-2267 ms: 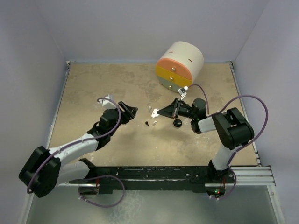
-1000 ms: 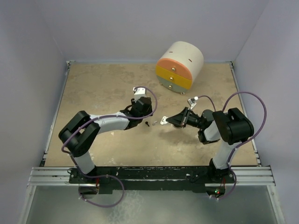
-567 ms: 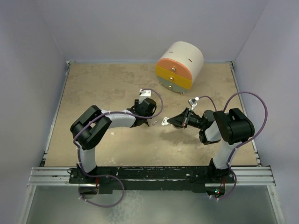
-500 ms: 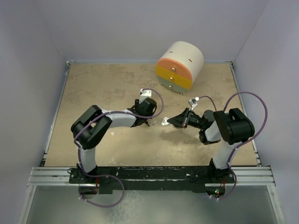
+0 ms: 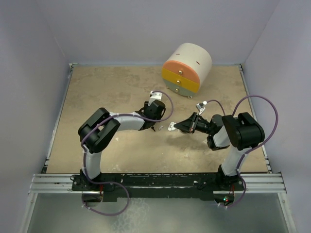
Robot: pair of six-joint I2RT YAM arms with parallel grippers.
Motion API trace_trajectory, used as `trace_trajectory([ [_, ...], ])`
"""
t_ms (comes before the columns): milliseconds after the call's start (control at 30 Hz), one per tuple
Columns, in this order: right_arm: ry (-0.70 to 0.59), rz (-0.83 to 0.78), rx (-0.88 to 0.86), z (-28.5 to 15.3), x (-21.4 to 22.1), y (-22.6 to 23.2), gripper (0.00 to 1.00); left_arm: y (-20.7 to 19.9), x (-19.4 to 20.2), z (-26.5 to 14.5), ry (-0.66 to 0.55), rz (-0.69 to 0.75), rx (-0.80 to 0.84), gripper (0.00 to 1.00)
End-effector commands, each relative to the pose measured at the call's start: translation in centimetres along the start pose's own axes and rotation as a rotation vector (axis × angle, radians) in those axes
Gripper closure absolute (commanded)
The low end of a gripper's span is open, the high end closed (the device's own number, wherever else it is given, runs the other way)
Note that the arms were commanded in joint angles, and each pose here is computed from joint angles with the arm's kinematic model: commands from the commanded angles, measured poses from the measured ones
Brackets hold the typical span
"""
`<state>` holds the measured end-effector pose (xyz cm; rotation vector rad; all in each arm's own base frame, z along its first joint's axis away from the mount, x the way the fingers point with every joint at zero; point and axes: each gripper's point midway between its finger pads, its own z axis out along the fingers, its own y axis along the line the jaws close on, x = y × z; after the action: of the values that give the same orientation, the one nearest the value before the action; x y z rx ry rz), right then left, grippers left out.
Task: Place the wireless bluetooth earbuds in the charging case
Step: Pick up the earbud from the center of the board.
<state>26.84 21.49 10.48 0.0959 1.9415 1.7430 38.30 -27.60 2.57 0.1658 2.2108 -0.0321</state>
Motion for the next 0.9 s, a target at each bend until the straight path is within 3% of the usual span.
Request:
trace_trajectory([
  [0, 0.008, -0.101, -0.062, -0.1, -0.1, 1.3, 1.00, -1.6, -1.7, 0.5, -0.037, 0.007, 0.043, 0.54],
  [167, 0.007, -0.100, -0.064, -0.2, -0.2, 1.4, 1.00, -2.0, -1.6, 1.0, -0.026, 0.013, 0.042, 0.55],
  [467, 0.008, -0.101, -0.065, -0.1, -0.2, 1.4, 1.00, -1.7, -1.5, 1.4, -0.019, 0.024, 0.017, 0.69],
  [867, 0.013, -0.098, -0.065, -0.1, -0.2, 1.3, 1.00, -1.5, -1.5, 1.8, -0.015, 0.032, 0.013, 0.77],
])
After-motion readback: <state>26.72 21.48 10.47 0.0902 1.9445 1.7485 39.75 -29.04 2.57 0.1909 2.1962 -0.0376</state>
